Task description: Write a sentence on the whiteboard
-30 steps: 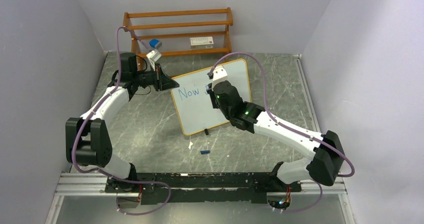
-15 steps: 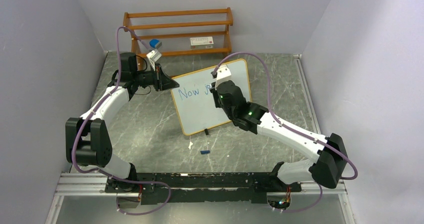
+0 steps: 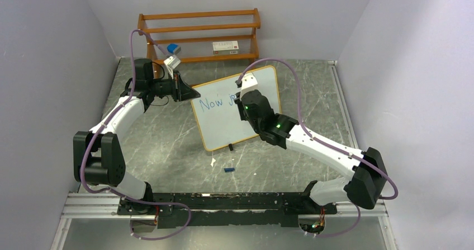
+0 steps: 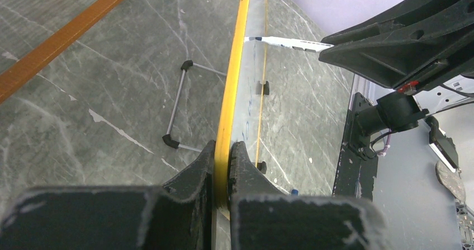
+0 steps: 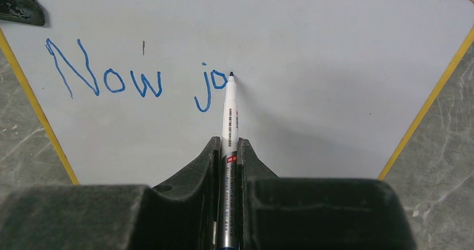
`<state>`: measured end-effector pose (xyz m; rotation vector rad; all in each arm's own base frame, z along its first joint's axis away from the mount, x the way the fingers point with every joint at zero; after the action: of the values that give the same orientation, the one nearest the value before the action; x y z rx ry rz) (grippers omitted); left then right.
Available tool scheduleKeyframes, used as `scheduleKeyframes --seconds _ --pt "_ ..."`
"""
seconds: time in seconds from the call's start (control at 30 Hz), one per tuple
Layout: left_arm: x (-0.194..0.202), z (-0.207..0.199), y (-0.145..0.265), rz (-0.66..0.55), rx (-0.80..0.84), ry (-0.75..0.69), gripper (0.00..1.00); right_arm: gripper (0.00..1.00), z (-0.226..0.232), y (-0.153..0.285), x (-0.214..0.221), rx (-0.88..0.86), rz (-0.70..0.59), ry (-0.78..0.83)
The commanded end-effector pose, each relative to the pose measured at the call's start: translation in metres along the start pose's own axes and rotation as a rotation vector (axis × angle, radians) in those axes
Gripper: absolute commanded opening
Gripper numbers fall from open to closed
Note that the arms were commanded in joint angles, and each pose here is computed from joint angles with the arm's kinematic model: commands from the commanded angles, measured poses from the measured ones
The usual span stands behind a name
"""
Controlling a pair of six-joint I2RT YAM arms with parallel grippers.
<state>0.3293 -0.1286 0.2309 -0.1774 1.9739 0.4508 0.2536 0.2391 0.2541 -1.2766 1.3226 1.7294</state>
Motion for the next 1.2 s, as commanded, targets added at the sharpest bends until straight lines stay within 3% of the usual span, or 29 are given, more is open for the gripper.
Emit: scheduleKeyframes --seconds 0.0,1.17 --pt "0.047 0.018 -0.013 0.145 -0.102 0.005 0.05 0.00 -0.001 -0.004 -0.001 0.005 -0.011 -0.007" --pt "0.047 0.018 -0.013 0.146 -0.104 0.005 0.05 0.00 -0.014 0.002 0.015 0.064 0.047 0.000"
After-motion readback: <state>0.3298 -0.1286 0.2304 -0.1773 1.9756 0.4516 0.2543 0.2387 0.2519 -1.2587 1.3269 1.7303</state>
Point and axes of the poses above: each gripper's point midway between its finger pads, its own y axis back along the fingers, its own z axis along the line the jaws close on, x = y × z, the point moved 7 cm from there along y, back along the fingers, and after that the axes turned 8 degrees about -y, right-handed, at the moved point
